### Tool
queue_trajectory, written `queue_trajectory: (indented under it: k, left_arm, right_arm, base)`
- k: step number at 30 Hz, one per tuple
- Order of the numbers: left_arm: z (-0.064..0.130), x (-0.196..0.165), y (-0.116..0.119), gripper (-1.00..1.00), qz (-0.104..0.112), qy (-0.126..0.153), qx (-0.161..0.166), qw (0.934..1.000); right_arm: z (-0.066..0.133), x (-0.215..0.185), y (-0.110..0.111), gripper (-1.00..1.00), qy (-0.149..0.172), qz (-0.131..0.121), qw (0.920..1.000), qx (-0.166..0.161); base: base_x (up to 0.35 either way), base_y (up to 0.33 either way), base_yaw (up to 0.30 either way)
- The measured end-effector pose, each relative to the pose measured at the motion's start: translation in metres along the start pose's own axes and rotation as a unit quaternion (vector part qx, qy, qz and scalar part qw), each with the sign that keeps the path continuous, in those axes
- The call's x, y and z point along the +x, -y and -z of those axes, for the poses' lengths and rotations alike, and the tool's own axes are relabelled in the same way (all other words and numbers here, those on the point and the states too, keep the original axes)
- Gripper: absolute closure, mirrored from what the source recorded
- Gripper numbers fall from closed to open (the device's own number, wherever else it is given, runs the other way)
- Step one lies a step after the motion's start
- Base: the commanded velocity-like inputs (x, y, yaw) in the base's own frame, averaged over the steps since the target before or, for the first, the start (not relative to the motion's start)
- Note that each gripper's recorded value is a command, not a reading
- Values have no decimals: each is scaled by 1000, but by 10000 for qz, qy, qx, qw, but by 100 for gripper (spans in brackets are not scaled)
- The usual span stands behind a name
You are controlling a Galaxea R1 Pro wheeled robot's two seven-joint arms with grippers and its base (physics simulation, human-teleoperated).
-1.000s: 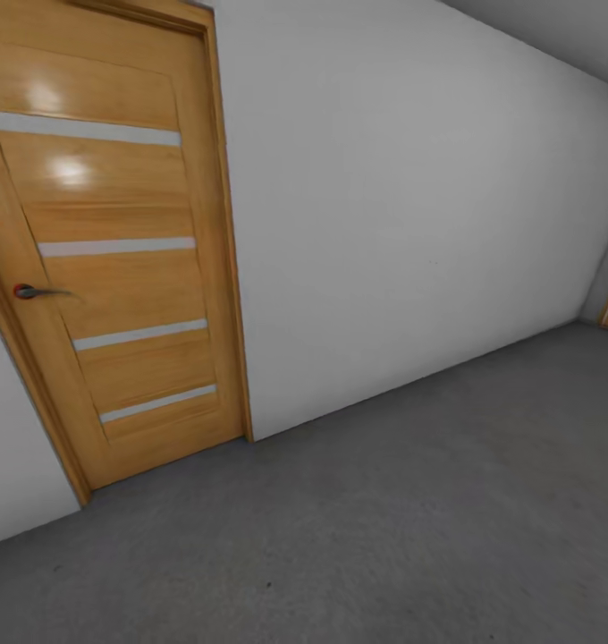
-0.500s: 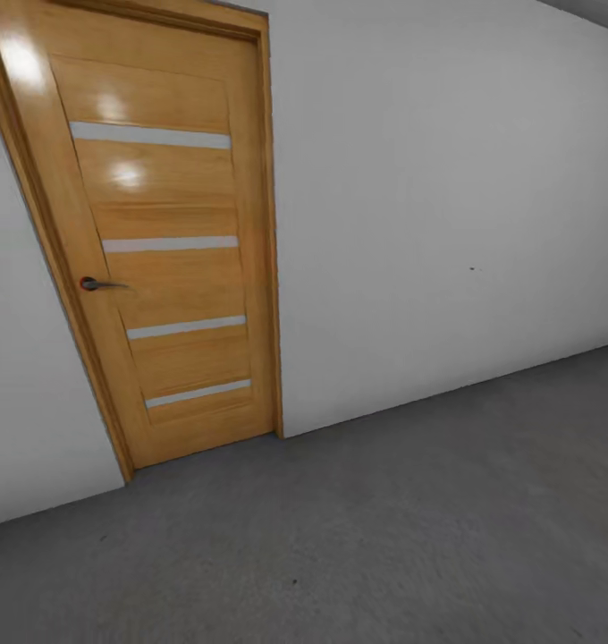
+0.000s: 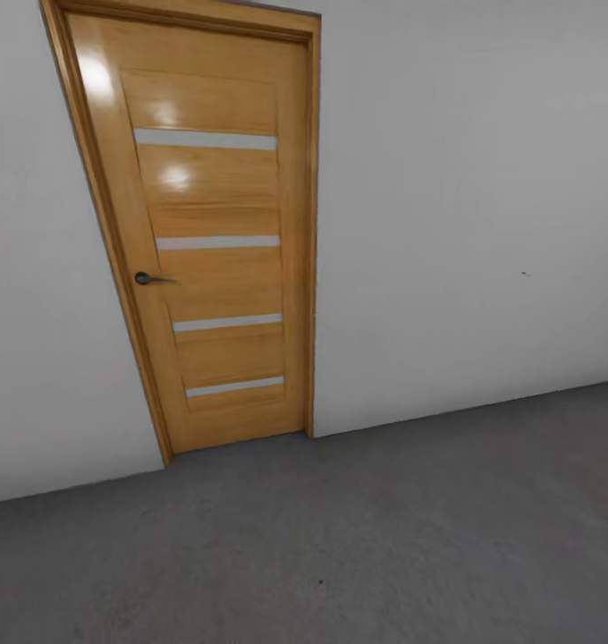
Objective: Move the two storage containers from the living room to the garage. In the garage, place one container on the floor and stack the other container on top of it (either order is fine).
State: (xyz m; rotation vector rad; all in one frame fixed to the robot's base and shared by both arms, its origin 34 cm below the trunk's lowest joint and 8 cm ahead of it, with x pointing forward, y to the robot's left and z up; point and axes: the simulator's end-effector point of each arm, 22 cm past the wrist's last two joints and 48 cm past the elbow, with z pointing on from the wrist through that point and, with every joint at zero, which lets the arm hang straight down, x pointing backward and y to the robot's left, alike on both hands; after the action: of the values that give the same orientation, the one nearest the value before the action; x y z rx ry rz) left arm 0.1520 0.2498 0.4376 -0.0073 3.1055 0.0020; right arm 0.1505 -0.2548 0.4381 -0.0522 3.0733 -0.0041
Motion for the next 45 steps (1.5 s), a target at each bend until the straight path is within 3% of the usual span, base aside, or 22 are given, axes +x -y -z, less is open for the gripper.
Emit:
queue_trajectory:
  k: [33, 45]
  left_arm:
    - [0, -3, 0, -100, 0, 37, 0, 10000]
    - [0, -4, 1, -100, 40, 49, 3, 10000]
  right_arm:
    - [0, -2, 0, -100, 36, -34, 10000, 8]
    - [0, -1, 2, -100, 28, -76, 10000, 27]
  base:
    - [0, 0, 267]
    - [0, 0, 55]
